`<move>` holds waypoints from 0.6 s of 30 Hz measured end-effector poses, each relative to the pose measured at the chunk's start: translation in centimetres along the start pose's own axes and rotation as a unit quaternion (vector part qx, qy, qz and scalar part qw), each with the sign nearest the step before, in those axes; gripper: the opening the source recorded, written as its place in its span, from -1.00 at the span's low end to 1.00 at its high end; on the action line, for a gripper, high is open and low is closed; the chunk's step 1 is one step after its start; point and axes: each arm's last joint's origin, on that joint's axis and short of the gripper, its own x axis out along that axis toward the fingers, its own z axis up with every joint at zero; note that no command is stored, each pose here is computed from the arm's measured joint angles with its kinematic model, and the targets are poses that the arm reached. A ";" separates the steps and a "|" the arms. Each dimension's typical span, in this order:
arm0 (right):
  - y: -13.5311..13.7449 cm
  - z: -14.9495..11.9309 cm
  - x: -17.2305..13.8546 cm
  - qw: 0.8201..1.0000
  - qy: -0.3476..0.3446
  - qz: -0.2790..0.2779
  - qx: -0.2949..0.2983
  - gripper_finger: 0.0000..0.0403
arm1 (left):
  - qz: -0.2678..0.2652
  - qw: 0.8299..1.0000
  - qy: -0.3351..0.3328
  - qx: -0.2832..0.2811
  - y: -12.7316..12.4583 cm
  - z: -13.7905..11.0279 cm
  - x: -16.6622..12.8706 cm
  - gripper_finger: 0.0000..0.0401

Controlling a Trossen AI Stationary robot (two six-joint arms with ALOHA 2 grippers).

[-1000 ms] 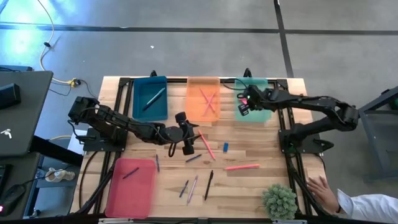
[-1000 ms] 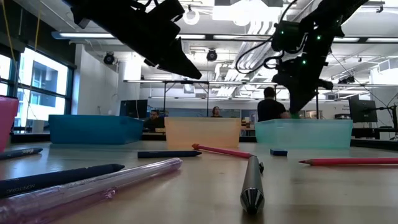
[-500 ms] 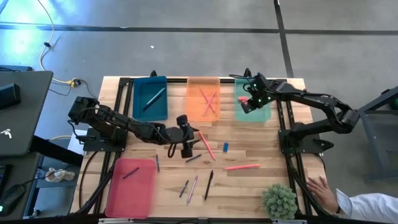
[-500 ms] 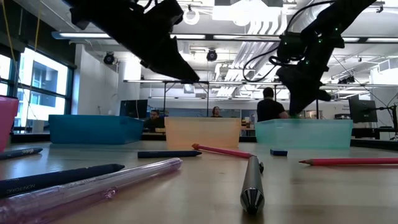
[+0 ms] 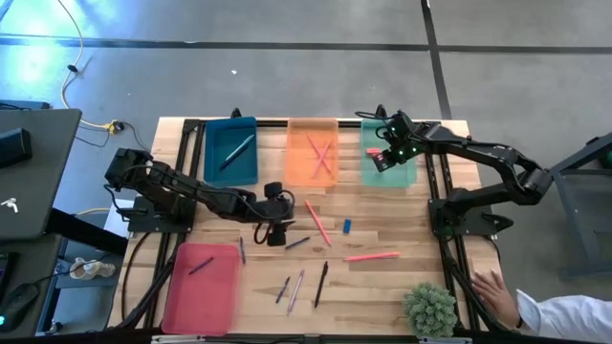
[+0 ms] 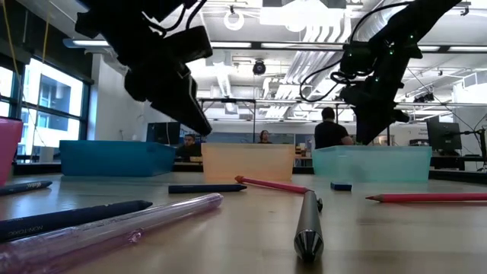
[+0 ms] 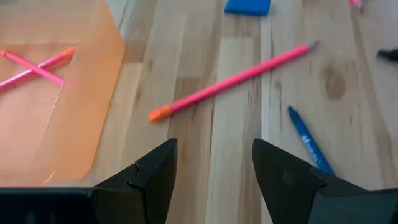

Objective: Sort crayons/erasers/pens/pencils in bins
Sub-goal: Put the top left crayon into the pink bin

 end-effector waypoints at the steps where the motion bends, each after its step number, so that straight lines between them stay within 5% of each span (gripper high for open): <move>1: 0.0 0.0 0.0 1.000 -0.001 0.000 0.000 -0.50 | 0.001 1.000 0.008 0.003 0.0 -0.1 0.0 -0.02; 8: -0.1 0.1 0.0 1.000 -0.008 -0.014 0.000 -0.29 | 0.006 0.998 0.064 -0.004 0.2 1.2 -1.1 -0.02; 18: -0.2 0.2 0.0 0.999 -0.017 -0.038 -0.004 -0.28 | 0.007 0.987 0.159 -0.030 -1.6 -0.1 -2.8 -0.02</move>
